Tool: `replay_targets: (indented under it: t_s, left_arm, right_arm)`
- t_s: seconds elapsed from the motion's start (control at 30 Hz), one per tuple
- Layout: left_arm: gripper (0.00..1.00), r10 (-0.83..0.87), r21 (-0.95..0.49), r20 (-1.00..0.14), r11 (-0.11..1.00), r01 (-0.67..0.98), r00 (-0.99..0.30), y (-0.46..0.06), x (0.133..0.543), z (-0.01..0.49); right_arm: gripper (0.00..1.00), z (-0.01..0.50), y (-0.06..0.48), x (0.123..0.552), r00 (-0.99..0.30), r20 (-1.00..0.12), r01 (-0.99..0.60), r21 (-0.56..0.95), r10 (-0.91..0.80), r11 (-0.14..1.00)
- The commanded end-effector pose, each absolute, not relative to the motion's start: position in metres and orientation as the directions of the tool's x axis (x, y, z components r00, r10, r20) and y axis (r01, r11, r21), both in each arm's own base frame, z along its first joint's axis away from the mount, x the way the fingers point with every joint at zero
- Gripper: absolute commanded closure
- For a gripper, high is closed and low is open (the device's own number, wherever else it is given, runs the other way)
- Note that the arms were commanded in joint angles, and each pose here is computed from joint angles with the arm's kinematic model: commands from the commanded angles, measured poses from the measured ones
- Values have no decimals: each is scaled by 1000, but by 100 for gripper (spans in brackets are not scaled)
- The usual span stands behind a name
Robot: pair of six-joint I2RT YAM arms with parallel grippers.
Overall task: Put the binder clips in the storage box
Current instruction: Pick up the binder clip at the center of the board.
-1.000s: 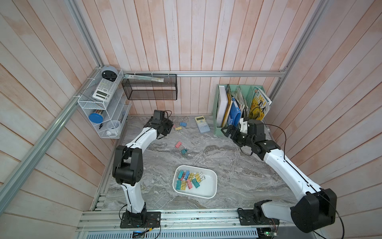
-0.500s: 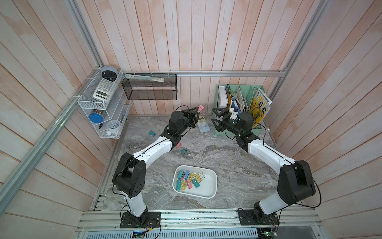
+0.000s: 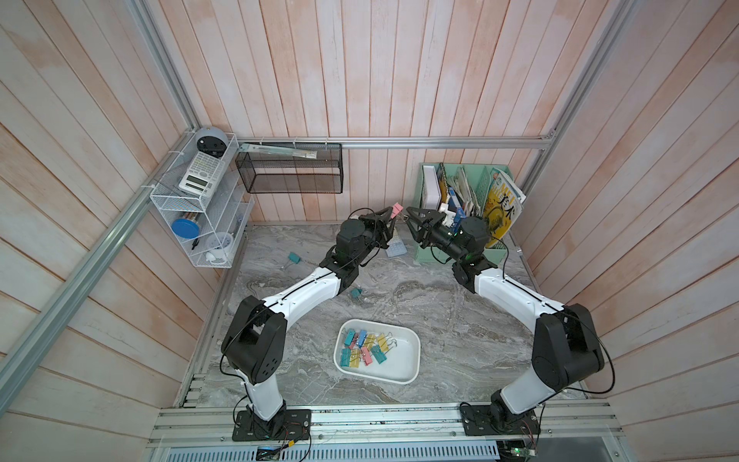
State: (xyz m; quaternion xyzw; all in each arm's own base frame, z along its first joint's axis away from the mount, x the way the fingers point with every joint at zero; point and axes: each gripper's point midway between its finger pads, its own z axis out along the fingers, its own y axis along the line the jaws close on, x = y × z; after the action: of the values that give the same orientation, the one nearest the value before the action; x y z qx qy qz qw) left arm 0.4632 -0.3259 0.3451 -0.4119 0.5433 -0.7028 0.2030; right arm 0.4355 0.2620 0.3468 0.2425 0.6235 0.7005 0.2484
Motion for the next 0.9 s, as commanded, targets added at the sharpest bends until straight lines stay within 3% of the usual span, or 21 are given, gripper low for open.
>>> replay_targets:
  t_s: [0.0, 0.07, 0.23, 0.3, 0.33, 0.43, 0.5, 0.6, 0.7, 0.87]
  left_arm:
    - [79, -738, -933, 345, -336, -128, -580, -324, 461, 356]
    - [80, -739, -935, 342, -331, -129, -580, -324, 461, 355]
    - [80, -747, -945, 319, -297, -135, -584, -326, 457, 352]
    - [79, -749, -956, 287, -263, -130, -597, -328, 454, 353]
    - [72, -750, -963, 264, -239, -122, -607, -329, 453, 354]
    - [31, -752, -988, 150, -131, -76, -642, -331, 445, 357]
    - [1, -756, -998, 49, -21, -51, -652, -328, 437, 355]
    - [0, -754, -986, -128, 169, -2, -644, -310, 424, 354]
    - [0, -710, -913, -356, 404, 63, -608, -277, 411, 358]
    - [0, -429, -565, -721, 819, 101, -545, -209, 387, 346]
  right_arm:
    - [65, 365, 270, 417, -796, -7, -103, 987, 606, -125]
    - [72, 365, 271, 415, -797, -15, -111, 986, 604, -123]
    - [100, 365, 271, 415, -795, -36, -123, 987, 606, -102]
    - [100, 366, 272, 413, -799, -52, -129, 988, 599, -86]
    - [100, 368, 273, 412, -801, -63, -136, 988, 596, -79]
    - [100, 374, 271, 407, -797, -101, -164, 985, 596, -51]
    - [100, 378, 268, 401, -791, -138, -187, 982, 596, -21]
    - [100, 376, 262, 388, -781, -183, -189, 981, 598, 53]
    - [100, 358, 250, 370, -767, -272, -179, 960, 581, 214]
    - [100, 291, 216, 306, -827, -316, -16, 840, 465, 543]
